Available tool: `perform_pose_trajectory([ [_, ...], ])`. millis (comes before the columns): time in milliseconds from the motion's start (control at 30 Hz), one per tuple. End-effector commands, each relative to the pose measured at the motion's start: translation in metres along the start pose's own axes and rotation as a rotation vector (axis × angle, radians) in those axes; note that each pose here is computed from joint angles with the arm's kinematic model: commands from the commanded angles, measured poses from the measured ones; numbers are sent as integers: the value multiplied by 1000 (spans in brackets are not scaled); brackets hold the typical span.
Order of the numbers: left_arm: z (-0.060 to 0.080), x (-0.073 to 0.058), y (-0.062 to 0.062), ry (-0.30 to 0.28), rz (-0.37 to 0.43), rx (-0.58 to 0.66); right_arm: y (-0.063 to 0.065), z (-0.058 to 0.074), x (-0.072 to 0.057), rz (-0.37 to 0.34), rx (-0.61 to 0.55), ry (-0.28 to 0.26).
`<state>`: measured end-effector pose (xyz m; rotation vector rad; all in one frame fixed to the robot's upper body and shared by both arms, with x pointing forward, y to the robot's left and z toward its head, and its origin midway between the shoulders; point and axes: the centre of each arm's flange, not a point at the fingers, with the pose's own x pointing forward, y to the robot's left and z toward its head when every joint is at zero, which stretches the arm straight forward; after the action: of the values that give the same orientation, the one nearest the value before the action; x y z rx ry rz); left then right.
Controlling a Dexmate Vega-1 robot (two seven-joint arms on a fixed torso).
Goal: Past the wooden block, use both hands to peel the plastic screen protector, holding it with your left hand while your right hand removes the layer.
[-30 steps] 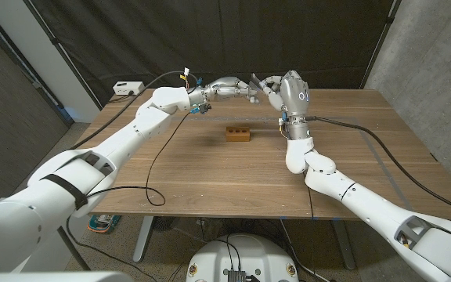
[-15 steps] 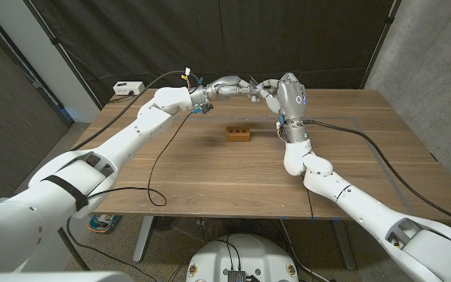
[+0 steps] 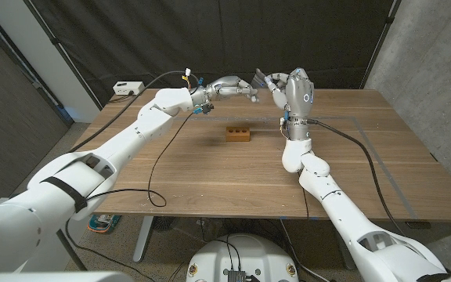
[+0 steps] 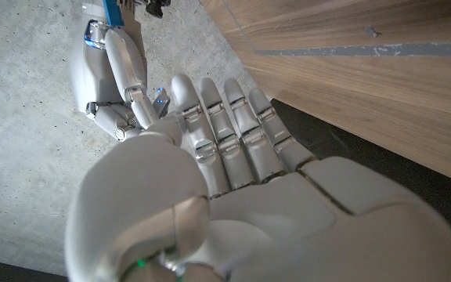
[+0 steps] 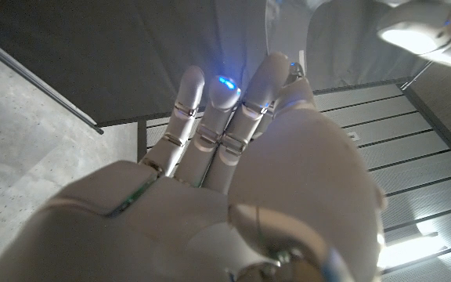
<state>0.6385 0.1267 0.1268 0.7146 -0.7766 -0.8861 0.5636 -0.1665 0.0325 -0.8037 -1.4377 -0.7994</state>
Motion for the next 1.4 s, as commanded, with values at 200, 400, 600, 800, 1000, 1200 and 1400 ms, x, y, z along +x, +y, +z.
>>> perform_pose_trajectory([
  [200, -3, 0, -1, 49, 22, 27, -7, -13, -8, -54, 21, 70],
  [400, -3, 0, 0, 76, 29, 68, -9, -15, -8, -74, 38, 90],
  [600, 0, 0, 1, 109, 34, 152, -12, -17, -8, -88, 53, 102],
  [800, 5, 2, 2, 134, 48, 236, -14, -16, -8, -82, 73, 72],
  [1000, 5, 3, 2, 131, 67, 250, -16, -17, -8, -74, 85, 49],
  [1200, 7, 5, 3, 113, 86, 258, -16, -17, -8, -71, 91, 41],
  [1400, 8, 8, 2, 96, 71, 248, -17, -17, -7, -70, 90, 40],
])
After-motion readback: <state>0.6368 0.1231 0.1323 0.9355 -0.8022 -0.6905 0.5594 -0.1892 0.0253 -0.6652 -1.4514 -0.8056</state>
